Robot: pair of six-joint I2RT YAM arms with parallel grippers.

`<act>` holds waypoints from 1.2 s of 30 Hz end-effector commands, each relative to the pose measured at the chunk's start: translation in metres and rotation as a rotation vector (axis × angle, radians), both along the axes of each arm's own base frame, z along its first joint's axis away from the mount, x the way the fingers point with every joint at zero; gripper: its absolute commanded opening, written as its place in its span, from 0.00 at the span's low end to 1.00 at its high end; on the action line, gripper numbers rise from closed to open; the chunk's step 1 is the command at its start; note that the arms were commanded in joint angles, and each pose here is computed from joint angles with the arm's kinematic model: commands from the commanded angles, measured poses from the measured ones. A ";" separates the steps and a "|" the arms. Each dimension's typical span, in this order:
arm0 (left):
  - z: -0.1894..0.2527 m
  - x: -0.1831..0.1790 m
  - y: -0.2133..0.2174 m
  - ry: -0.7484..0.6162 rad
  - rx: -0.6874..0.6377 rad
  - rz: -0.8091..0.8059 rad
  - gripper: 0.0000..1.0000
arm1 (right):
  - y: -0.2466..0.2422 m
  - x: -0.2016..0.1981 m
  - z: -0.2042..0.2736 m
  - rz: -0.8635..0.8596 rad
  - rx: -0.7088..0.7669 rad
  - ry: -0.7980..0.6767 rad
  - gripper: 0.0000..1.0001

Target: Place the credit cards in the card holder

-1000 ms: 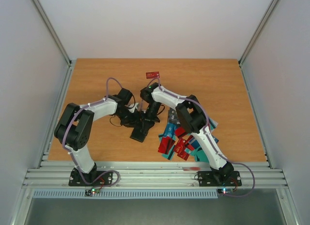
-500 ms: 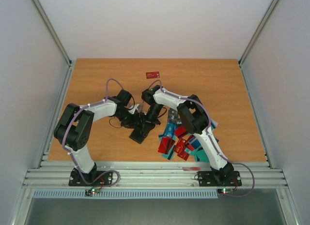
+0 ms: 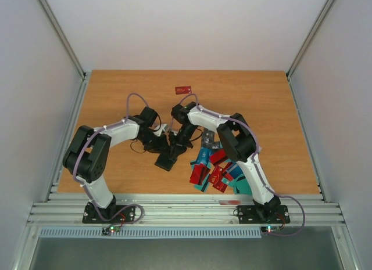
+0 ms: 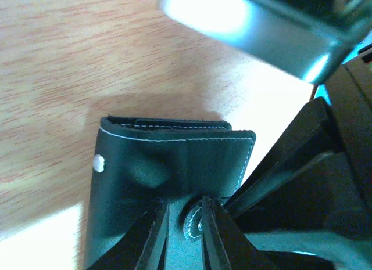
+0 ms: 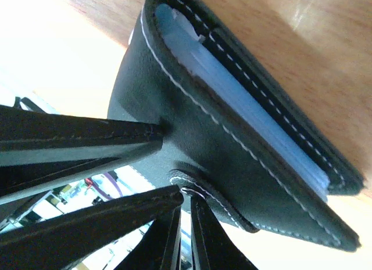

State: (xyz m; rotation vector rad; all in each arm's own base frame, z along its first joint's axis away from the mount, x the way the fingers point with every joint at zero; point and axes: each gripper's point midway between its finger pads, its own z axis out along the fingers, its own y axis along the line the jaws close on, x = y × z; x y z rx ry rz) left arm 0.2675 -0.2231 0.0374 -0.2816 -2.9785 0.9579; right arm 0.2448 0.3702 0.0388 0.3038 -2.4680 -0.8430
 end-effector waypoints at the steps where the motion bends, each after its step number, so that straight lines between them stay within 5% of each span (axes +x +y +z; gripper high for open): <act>1: 0.020 0.001 -0.009 -0.044 -0.052 -0.032 0.19 | 0.008 0.023 0.022 -0.041 0.094 -0.108 0.08; 19: 0.020 0.002 -0.011 -0.031 -0.061 -0.023 0.18 | 0.012 0.017 0.007 -0.074 0.097 -0.037 0.08; 36: 0.046 -0.004 -0.010 -0.053 -0.088 -0.005 0.21 | 0.015 0.023 0.000 -0.101 0.100 -0.120 0.08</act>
